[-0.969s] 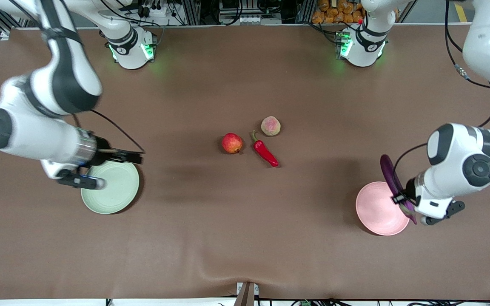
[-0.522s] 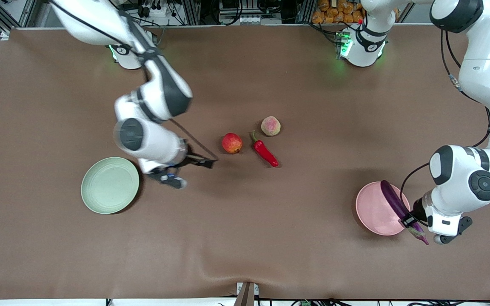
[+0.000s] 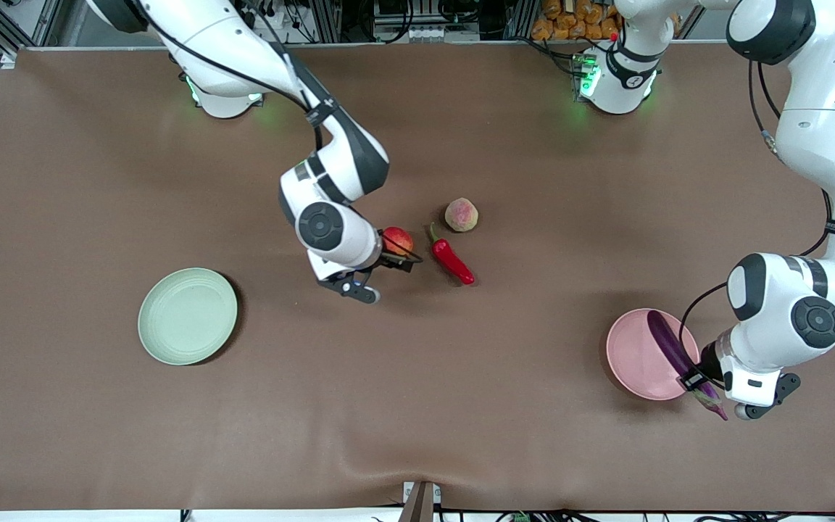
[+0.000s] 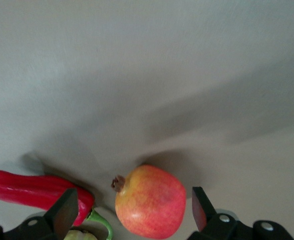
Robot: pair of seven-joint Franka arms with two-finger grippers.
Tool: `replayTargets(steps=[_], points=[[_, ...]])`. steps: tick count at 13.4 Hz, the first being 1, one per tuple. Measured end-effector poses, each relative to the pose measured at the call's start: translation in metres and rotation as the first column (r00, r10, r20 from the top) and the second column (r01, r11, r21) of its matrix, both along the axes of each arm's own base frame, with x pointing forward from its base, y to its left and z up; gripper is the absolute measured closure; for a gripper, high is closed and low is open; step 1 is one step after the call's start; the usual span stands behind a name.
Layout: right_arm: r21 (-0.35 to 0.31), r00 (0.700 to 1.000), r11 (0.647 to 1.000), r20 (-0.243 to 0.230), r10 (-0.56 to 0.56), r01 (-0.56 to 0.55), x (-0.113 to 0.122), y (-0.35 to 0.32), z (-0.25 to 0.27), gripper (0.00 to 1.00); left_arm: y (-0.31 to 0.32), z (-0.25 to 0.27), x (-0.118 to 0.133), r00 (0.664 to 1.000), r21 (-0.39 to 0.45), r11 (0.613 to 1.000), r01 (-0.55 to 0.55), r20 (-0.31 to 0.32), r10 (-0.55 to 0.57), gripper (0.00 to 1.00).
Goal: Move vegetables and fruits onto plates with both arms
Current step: 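Lower the eggplant onto the pink plate while the right gripper grasps the pomegranate, then carry the pomegranate to the green plate while the left gripper grasps the pepper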
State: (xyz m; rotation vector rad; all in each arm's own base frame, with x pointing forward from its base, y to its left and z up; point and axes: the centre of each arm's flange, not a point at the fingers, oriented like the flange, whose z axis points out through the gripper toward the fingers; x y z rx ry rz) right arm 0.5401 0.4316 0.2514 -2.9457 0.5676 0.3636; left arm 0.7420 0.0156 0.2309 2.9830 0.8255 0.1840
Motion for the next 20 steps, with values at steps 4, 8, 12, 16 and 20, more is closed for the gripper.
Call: replayTargets(steps=[4, 8, 12, 16, 20], points=[[-0.031, 1.0, 1.0, -0.031, -0.002, 0.001, -0.025, 0.021, -0.017, 0.0, -0.005, 0.005, 0.003, 1.0, 0.002, 1.0, 0.009, 0.012, -0.009, 0.18], [-0.062, 0.998, 0.998, -0.05, 0.025, -0.028, -0.045, 0.035, -0.036, 0.08, -0.014, 0.028, 0.01, 0.997, 0.036, 0.998, 0.06, 0.051, -0.062, 0.0], [-0.111, 0.997, 0.991, 0.001, 0.074, -0.073, -0.041, 0.032, -0.036, 0.19, -0.092, 0.052, 0.002, 0.999, -0.043, 0.998, 0.043, 0.021, -0.042, 0.0], [-0.115, 0.999, 0.993, 0.029, 0.039, -0.036, -0.015, 0.014, -0.027, 0.22, -0.236, 0.055, -0.029, 0.996, -0.098, 0.991, -0.087, -0.009, 0.087, 0.0], [-0.16, 1.0, 0.987, -0.018, 0.02, -0.022, 0.053, -0.067, 0.022, 0.22, -0.341, 0.043, -0.075, 0.983, -0.105, 0.977, -0.183, -0.053, 0.178, 0.0]])
